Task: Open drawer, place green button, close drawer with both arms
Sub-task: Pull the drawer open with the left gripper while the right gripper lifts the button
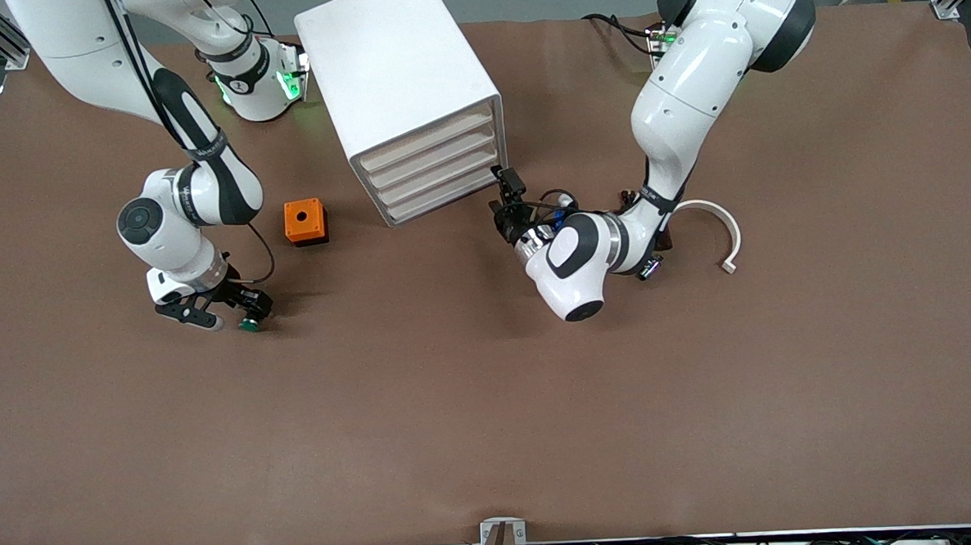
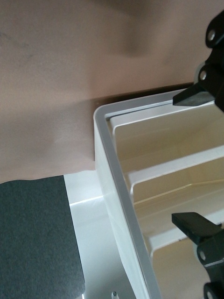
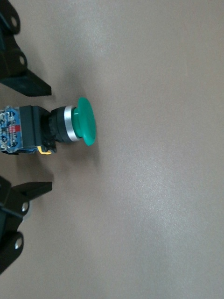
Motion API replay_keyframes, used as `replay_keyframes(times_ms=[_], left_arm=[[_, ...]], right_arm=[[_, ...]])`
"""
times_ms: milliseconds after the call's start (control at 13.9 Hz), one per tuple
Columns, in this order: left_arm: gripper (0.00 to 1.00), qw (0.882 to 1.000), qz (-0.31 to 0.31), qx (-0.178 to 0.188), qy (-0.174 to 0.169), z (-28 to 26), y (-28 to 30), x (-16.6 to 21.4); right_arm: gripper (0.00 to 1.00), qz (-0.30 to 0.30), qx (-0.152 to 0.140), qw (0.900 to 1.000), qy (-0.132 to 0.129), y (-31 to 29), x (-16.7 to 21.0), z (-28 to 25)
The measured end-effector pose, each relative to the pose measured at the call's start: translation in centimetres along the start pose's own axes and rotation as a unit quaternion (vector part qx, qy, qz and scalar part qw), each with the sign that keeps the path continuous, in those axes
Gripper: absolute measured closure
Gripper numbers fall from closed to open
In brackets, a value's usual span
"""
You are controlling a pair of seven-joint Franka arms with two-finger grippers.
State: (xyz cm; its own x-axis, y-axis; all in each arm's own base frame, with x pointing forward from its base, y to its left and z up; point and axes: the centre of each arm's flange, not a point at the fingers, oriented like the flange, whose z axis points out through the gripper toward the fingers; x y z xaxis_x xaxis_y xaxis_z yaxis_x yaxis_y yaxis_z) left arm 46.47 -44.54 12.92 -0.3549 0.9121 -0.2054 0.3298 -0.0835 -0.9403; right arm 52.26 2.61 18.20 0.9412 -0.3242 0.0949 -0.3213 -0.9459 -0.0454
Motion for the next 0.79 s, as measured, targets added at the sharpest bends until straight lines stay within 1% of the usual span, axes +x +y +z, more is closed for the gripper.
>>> replay_keyframes(times_ms=[144, 215, 287, 503, 574, 646, 718, 790], left_arm=[[0.00, 1.000, -0.013, 0.017, 0.002, 1.3, 0.5, 0.1], [0.00, 1.000, -0.019, 0.023, 0.002, 1.8, 0.6, -0.1], [0.00, 0.999, -0.023, 0.027, 0.001, 2.1, 0.5, -0.2], [0.00, 0.999, -0.026, 0.036, 0.006, 3.0, 0.3, -0.6], [0.06, 0.999, -0.025, 0.037, 0.007, 3.3, 0.2, -0.7], [0.06, 0.999, -0.026, 0.038, 0.008, 3.5, 0.2, -0.8], [0.14, 0.999, -0.027, 0.040, 0.007, 3.7, 0.2, -0.8], [0.24, 0.999, -0.027, 0.042, 0.006, 3.9, 0.3, -0.9]], right_arm=[[0.44, 0.007, 0.000, 1.000, 0.000, -0.2, -0.1, 0.0], [0.57, 0.013, 0.001, 1.000, 0.000, -0.4, -0.1, 0.0], [0.60, 0.020, 0.001, 1.000, 0.001, -0.7, -0.2, -0.1], [0.60, 0.028, 0.002, 1.000, 0.000, -1.7, -0.7, -0.1], [0.60, 0.027, 0.001, 1.000, -0.003, -1.8, -0.7, -0.1], [0.60, 0.027, -0.001, 1.000, -0.010, -1.9, -0.7, -0.2], [0.60, 0.028, -0.004, 0.999, -0.020, -2.1, -0.5, -0.6], [0.60, 0.031, -0.007, 0.999, -0.031, -2.4, -0.1, -1.6]])
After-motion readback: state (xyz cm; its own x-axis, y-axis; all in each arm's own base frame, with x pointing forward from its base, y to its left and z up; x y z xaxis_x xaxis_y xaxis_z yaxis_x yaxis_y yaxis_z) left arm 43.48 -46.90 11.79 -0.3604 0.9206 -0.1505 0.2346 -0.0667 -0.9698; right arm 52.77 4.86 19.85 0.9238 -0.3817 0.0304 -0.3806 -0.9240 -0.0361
